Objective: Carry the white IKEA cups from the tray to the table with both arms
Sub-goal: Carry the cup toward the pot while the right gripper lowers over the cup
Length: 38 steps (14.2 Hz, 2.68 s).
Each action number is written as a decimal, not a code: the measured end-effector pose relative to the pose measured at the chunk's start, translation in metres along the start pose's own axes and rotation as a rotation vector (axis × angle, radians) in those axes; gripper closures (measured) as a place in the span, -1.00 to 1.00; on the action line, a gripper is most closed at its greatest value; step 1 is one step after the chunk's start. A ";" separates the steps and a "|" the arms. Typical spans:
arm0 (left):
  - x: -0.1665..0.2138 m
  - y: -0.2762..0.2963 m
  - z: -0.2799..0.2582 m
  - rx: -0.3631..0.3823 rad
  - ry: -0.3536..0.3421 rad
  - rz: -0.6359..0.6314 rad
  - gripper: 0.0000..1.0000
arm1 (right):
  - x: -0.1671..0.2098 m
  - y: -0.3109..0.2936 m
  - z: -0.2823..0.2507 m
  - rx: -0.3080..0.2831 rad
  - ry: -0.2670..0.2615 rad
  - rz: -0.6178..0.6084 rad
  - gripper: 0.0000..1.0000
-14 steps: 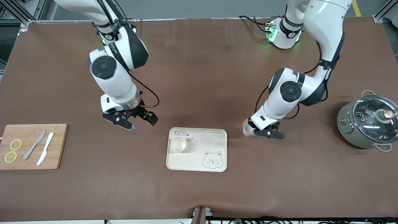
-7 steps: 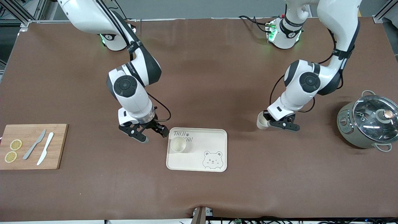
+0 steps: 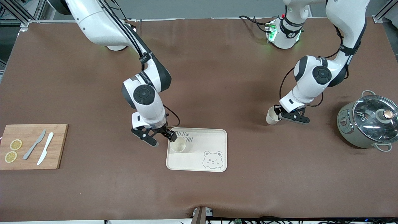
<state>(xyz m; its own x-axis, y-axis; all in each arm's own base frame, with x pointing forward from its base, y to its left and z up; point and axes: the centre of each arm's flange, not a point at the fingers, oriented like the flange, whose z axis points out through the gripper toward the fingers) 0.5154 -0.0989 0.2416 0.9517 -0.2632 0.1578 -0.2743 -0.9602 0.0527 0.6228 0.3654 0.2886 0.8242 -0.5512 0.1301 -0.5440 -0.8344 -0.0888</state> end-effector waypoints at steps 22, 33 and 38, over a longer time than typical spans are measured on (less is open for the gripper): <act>-0.107 -0.070 -0.003 0.047 -0.118 0.100 0.93 | -0.003 0.001 0.063 -0.001 0.036 -0.009 -1.00; -0.107 -0.070 -0.020 -0.125 -0.093 0.112 0.93 | -0.003 -0.003 0.060 0.014 0.043 -0.013 -0.93; -0.096 -0.075 -0.025 -0.080 -0.022 0.126 0.93 | -0.002 -0.006 0.056 0.022 0.047 -0.007 -0.35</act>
<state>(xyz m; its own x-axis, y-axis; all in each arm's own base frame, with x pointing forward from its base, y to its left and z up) 0.4407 0.0006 0.2470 0.9118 -0.3838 0.1461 -0.4007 -0.9094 0.1119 0.6336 0.3718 0.2336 0.8192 -0.5455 0.1771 -0.5344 -0.8381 -0.1094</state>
